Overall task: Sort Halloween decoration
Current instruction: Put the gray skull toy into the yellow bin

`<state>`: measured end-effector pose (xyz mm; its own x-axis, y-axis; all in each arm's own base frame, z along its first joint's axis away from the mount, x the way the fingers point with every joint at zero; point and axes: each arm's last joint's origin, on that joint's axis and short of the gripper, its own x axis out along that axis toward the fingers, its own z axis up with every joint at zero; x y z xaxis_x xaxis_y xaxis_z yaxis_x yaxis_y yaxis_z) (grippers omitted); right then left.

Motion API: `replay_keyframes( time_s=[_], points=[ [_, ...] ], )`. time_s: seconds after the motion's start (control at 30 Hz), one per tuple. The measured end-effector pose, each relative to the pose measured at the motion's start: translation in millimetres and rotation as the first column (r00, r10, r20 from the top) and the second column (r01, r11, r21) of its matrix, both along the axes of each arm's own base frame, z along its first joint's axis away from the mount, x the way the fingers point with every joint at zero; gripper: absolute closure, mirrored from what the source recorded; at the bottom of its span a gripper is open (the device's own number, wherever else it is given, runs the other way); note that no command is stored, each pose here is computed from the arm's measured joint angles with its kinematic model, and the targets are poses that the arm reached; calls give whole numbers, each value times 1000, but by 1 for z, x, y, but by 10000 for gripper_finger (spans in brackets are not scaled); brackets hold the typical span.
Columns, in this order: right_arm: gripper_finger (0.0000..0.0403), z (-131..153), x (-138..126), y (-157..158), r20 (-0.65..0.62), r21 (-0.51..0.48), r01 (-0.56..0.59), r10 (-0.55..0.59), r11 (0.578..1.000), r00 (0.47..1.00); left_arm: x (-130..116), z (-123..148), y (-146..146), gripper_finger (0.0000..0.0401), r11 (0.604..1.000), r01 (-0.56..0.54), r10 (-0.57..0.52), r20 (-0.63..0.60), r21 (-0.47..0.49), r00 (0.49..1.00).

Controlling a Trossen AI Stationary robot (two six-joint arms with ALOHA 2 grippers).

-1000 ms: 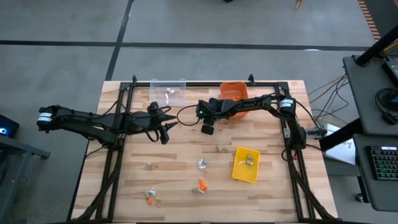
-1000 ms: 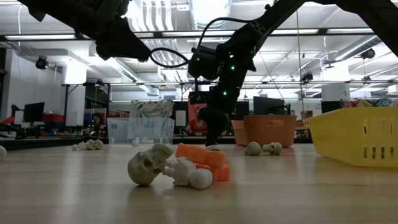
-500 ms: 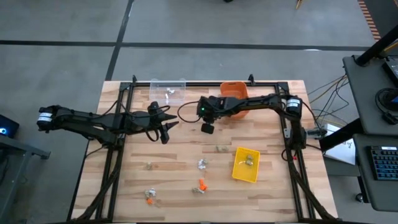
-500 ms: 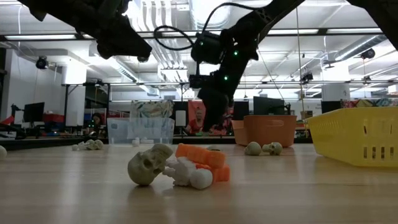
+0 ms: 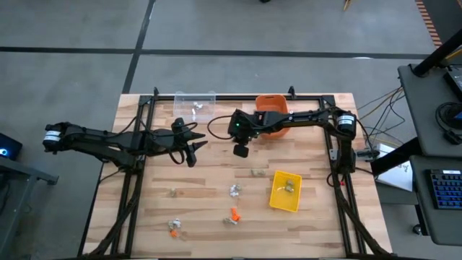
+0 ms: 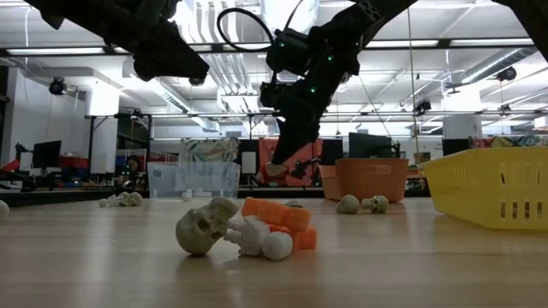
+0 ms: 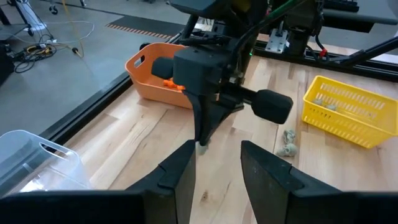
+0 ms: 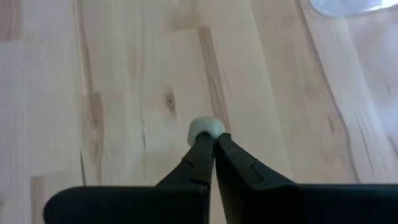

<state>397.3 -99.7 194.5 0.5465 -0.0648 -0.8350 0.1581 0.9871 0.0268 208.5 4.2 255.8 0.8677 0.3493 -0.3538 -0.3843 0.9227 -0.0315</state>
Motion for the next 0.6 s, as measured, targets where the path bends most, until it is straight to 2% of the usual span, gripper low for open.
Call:
replay_keyframes(
  time_s=[0.3,0.6],
  points=[
    [394,-2,1,7,2,15,-4,3,1000,1000,0,0,0,291,1000,3,-3,-1,-2,1000],
    [394,30,-6,34,-6,44,-68,69,997,998,0,-1,0,291,1000,3,-3,-8,-1,1000]
  ],
)
